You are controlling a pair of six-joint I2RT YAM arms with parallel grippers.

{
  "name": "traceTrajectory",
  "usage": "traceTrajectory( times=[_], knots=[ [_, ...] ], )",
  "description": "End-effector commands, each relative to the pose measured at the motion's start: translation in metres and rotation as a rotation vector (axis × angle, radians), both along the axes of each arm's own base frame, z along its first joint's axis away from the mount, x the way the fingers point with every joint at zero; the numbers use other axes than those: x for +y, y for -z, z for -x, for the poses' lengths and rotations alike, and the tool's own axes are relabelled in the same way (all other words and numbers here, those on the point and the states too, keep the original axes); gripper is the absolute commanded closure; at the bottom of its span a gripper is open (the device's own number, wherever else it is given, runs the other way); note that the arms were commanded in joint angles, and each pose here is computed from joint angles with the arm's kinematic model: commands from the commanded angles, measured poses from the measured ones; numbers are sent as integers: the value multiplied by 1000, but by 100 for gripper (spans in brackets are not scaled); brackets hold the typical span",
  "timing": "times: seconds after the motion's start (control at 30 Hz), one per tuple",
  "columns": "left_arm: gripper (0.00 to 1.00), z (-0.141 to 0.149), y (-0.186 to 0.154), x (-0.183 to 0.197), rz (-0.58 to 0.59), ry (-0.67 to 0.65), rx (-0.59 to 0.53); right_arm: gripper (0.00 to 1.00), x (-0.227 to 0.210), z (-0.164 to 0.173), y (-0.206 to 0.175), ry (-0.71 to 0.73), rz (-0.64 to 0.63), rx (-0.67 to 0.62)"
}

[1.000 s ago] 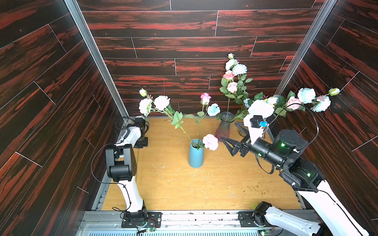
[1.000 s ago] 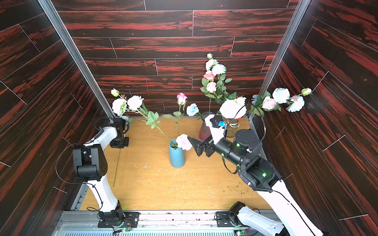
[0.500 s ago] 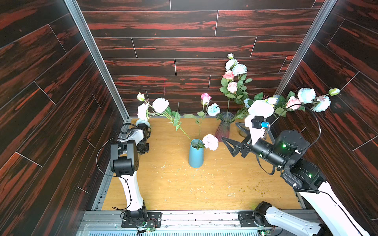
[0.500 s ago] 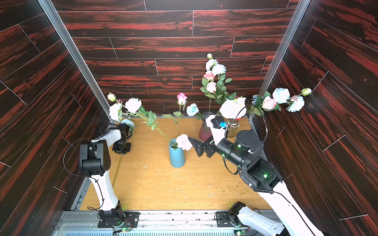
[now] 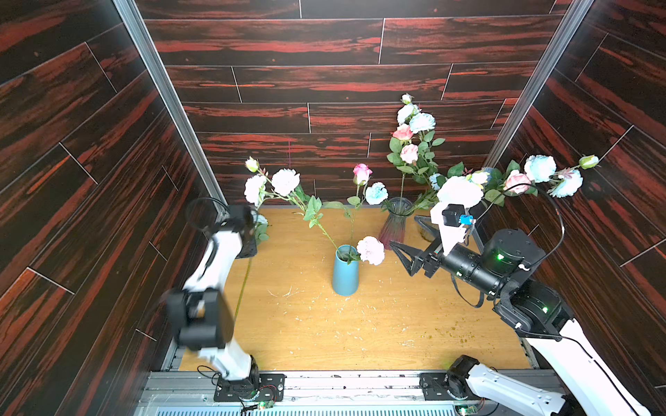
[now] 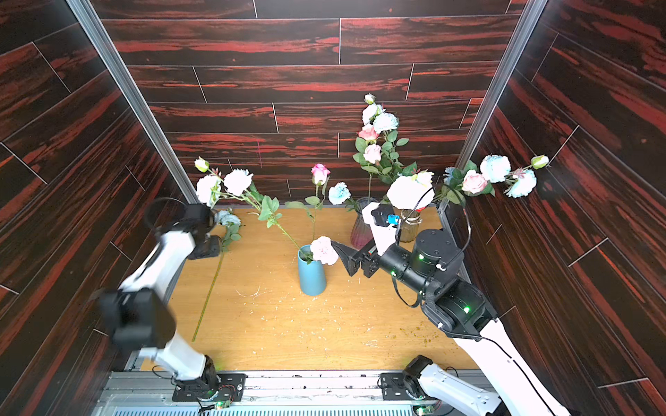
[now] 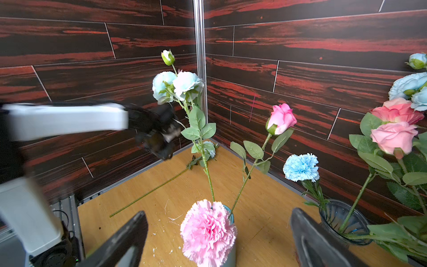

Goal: Pick out blue flowers from the vase
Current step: Place the flower at the center of the board.

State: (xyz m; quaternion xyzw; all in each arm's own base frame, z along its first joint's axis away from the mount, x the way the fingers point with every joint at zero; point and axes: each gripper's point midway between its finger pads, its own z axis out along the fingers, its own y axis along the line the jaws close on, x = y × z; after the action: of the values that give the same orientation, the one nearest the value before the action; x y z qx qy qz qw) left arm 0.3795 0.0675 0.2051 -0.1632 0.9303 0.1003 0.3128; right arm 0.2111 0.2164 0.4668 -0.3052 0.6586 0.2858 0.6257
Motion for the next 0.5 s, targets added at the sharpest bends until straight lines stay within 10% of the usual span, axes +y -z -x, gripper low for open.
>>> traceTrajectory(
  times=[0.0,0.47],
  knots=[
    [41,4,-46,-38,165,43,-341,5,4,4,-3,-35,-13,-17],
    [38,51,-91,-147,456,296,-843,26,97,-2,32,-188,167,60]
  ],
)
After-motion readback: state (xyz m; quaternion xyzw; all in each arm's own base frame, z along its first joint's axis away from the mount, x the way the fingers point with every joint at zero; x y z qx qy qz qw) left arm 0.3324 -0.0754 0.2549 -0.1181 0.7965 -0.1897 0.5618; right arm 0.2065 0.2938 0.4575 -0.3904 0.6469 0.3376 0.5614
